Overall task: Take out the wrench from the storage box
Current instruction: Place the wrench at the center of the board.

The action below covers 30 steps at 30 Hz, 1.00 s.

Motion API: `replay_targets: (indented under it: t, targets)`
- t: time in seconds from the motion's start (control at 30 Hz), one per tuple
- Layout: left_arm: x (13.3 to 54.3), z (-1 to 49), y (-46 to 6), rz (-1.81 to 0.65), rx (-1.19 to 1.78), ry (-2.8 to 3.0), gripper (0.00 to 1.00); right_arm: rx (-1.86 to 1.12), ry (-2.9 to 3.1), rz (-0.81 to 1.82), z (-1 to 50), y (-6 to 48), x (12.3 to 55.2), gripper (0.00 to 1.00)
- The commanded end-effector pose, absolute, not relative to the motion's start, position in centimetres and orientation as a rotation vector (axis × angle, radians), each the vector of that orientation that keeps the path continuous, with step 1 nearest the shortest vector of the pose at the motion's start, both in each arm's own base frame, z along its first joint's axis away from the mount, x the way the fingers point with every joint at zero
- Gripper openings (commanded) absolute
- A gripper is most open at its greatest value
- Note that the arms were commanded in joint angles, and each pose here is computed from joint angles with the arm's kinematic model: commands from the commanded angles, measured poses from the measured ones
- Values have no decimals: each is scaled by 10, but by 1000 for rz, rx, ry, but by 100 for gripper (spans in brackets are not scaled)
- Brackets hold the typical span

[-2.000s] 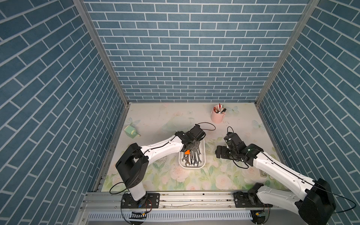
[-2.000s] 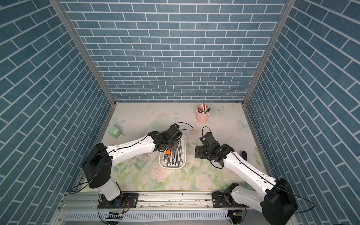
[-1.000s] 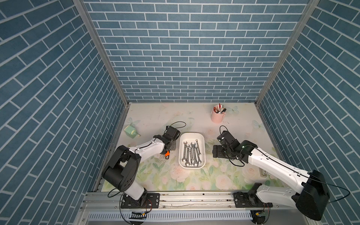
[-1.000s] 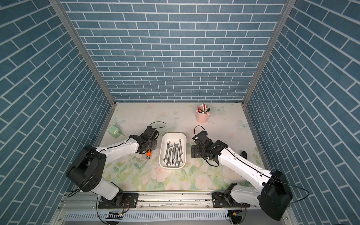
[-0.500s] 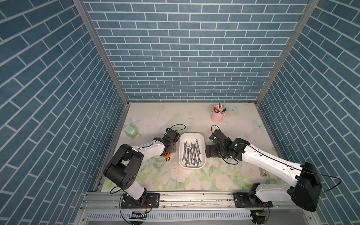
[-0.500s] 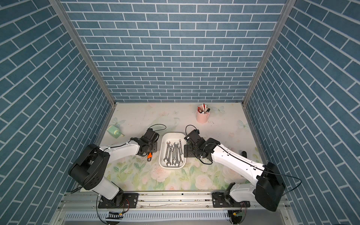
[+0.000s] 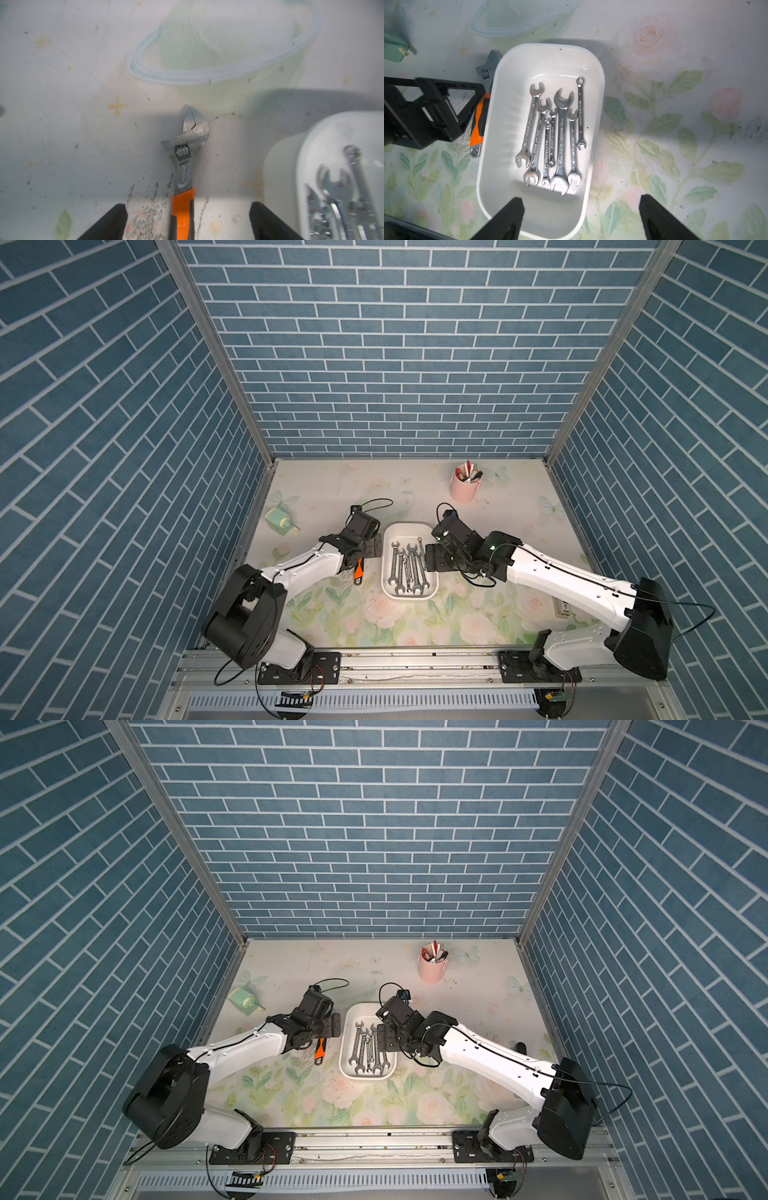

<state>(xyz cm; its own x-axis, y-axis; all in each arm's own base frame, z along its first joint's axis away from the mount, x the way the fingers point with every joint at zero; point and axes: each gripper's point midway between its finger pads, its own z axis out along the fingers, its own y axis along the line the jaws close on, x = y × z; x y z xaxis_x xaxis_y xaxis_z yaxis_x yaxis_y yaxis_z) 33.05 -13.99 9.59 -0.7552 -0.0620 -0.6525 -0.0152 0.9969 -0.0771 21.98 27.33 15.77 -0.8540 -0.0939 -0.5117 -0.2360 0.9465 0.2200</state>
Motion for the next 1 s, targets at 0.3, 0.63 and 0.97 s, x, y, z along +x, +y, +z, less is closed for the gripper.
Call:
replay_targets:
  t: [0.3,0.63,0.97]
  targets:
    - [308,180,-103,-139,-178,2142,100,-318,2506,372,127,323,242,90]
    - [291,219,-84,-179,-240,1990,100,-383,2608,328,81,347,244,88]
    - [290,219,-76,-155,-285,1966,100,-379,2669,244,55,339,254,58]
